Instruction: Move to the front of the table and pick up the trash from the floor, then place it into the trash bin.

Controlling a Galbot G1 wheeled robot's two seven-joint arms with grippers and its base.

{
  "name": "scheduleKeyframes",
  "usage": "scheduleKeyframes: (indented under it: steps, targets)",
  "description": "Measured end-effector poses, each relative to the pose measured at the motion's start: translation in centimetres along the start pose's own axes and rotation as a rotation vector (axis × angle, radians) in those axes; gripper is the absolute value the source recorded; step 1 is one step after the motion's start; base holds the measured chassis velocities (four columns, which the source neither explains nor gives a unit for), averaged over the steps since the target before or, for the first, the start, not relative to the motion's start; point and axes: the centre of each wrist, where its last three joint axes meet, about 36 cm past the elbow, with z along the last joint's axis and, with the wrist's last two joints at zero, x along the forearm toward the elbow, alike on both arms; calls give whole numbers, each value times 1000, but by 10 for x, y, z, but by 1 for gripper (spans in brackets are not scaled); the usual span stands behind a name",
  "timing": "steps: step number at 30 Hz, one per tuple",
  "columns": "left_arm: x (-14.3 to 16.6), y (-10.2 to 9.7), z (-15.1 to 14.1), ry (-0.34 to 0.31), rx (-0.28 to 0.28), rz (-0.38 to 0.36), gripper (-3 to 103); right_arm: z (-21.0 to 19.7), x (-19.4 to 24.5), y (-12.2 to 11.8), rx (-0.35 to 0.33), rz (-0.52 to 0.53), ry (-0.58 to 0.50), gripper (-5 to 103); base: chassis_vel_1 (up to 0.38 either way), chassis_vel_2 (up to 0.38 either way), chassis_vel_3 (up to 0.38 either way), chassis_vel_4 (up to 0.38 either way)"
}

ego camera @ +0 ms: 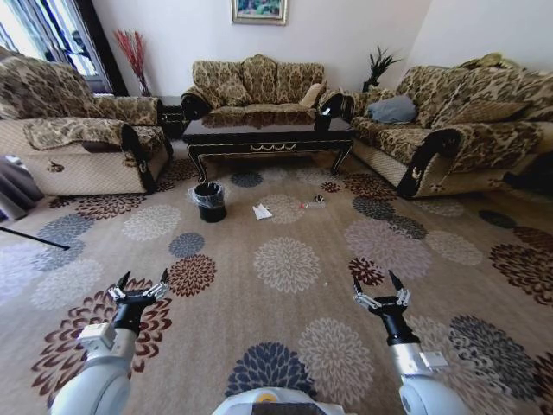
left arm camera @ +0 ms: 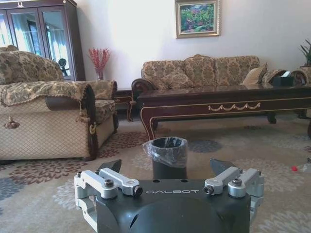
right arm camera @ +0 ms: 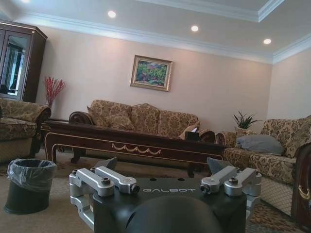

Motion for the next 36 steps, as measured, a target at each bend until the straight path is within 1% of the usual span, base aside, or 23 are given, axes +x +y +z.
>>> scheduleKeyframes:
  steps: [13, 23, 36]
  targets:
    - [0, 0, 5, 14, 4, 9, 100, -2, 1, 0, 2, -6, -2, 100, 0, 0, 0, 0]
    - [-5, 2, 8, 14, 4, 3, 100, -3, 1, 0, -16, -11, -5, 100, 0, 0, 0, 0]
    - [-2, -3, 12, 35, 19, -1, 100, 1, 2, 0, -6, -20, 0, 100, 0, 0, 0, 0]
